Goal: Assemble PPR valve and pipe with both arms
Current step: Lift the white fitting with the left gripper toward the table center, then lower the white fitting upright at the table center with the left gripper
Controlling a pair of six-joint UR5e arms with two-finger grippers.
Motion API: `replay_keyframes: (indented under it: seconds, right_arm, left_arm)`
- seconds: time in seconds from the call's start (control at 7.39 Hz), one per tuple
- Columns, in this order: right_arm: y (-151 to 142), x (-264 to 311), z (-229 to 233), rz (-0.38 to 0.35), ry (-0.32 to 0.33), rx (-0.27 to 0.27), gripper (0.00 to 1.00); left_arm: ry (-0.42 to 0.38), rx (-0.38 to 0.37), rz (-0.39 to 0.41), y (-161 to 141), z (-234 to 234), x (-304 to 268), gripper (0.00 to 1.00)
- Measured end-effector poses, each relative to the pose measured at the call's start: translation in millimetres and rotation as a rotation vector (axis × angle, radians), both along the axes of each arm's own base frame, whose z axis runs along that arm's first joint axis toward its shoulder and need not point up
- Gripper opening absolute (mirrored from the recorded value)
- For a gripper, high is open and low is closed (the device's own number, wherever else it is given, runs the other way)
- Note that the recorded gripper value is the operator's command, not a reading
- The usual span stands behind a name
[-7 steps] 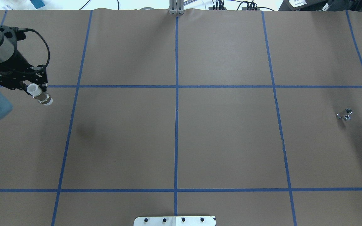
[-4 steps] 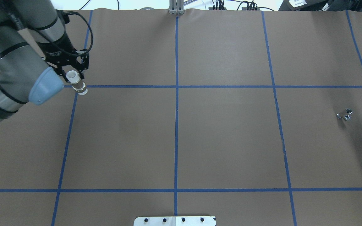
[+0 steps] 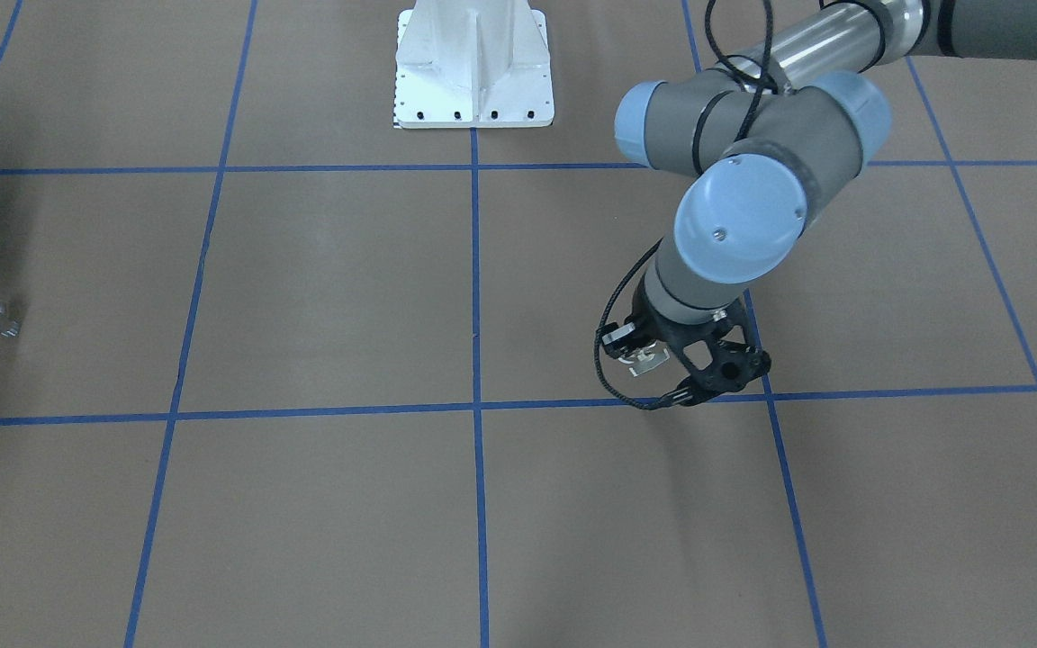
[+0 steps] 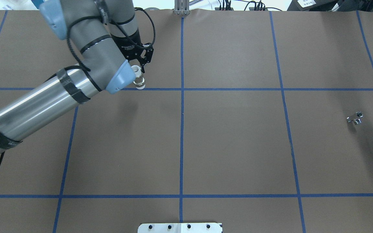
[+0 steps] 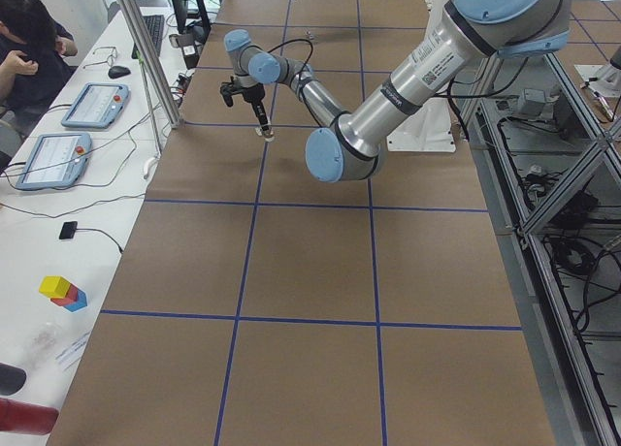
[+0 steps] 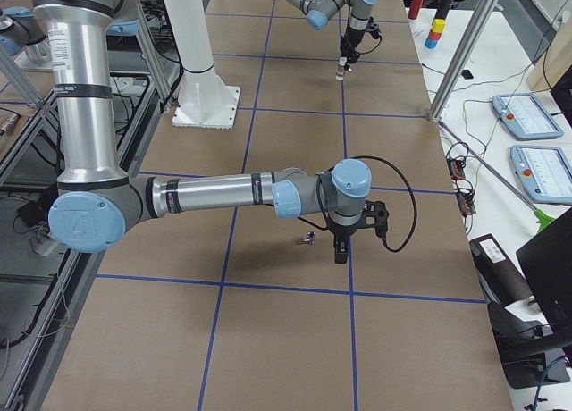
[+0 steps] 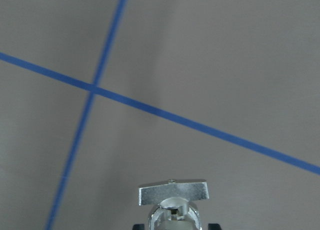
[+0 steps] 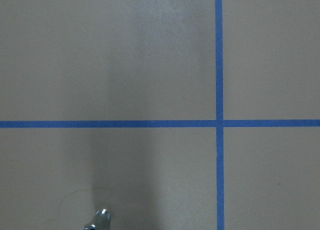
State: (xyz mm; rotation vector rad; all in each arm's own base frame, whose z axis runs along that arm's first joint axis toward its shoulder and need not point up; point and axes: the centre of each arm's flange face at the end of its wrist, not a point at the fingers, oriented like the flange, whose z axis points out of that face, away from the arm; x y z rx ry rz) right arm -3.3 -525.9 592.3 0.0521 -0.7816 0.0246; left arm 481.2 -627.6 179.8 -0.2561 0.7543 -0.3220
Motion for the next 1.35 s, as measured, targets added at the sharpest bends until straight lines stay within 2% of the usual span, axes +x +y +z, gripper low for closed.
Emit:
replay_keyframes:
  seconds: [0.41,0.68,1.35]
  right_arm:
    - [-1,0,0,-0.006,0.010,0.011,1.00]
    - [-1,0,1,-0.007,0.013,0.011,1.00]
    - [-1,0,2,-0.005,0.016,0.007,1.00]
  left_arm:
    - [-0.003,-0.008,-0.013,-1,-54,64,0.00]
    - [-0.015,0.017,-0.017,9,-57,95,0.00]
    - [0.003,0.053,-0.011,19,-54,116,0.00]
